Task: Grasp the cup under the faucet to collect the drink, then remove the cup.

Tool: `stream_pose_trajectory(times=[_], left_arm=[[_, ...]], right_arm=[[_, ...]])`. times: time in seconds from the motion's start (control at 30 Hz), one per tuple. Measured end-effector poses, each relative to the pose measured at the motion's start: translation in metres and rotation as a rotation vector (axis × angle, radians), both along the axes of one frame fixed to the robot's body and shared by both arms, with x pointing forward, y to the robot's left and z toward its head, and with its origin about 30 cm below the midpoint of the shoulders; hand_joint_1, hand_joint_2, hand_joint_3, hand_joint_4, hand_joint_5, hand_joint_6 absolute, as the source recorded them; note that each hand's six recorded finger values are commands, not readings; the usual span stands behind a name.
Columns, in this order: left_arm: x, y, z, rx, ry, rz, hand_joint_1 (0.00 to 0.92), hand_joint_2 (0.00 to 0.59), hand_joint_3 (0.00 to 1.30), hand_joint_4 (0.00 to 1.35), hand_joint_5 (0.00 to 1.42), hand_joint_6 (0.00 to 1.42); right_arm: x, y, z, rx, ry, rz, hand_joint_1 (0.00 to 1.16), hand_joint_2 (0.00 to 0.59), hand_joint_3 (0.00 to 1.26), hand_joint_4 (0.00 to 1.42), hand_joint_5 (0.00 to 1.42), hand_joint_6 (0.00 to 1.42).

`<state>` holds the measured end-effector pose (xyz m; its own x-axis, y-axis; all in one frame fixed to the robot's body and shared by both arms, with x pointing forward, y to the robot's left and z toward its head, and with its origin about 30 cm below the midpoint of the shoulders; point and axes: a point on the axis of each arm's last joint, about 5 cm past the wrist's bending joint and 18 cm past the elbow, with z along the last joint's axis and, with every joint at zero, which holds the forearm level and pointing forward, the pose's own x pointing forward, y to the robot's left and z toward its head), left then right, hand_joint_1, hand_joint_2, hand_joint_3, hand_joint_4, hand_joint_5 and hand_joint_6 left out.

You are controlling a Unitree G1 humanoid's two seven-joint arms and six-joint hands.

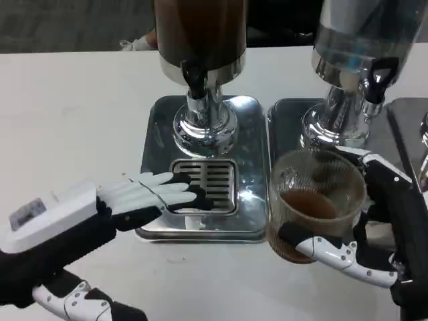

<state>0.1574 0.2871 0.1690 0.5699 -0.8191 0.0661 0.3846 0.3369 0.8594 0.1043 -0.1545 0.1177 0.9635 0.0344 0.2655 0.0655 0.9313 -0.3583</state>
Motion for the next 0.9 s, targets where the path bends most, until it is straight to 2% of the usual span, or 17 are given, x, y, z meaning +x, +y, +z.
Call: stream_pose_trajectory(times=[0.17, 0.9], left_arm=[[-0.0018, 0.0009, 0.0044, 0.017, -0.025, -0.016, 0.0, 0.036, 0.17, 0.06, 0.02, 0.04], [-0.0082, 0.0008, 0.0103, 0.001, -0.064, -0.048, 0.0, 0.034, 0.17, 0.04, 0.01, 0.04]], right_arm=[[-0.0024, -0.0008, -0.0005, -0.003, 0.011, 0.001, 1.06, 0.135, 0.92, 0.99, 1.12, 1.33], [-0.0051, -0.0019, 0.0032, -0.006, 0.003, 0.007, 1.06, 0.135, 0.93, 1.0, 1.13, 1.33]])
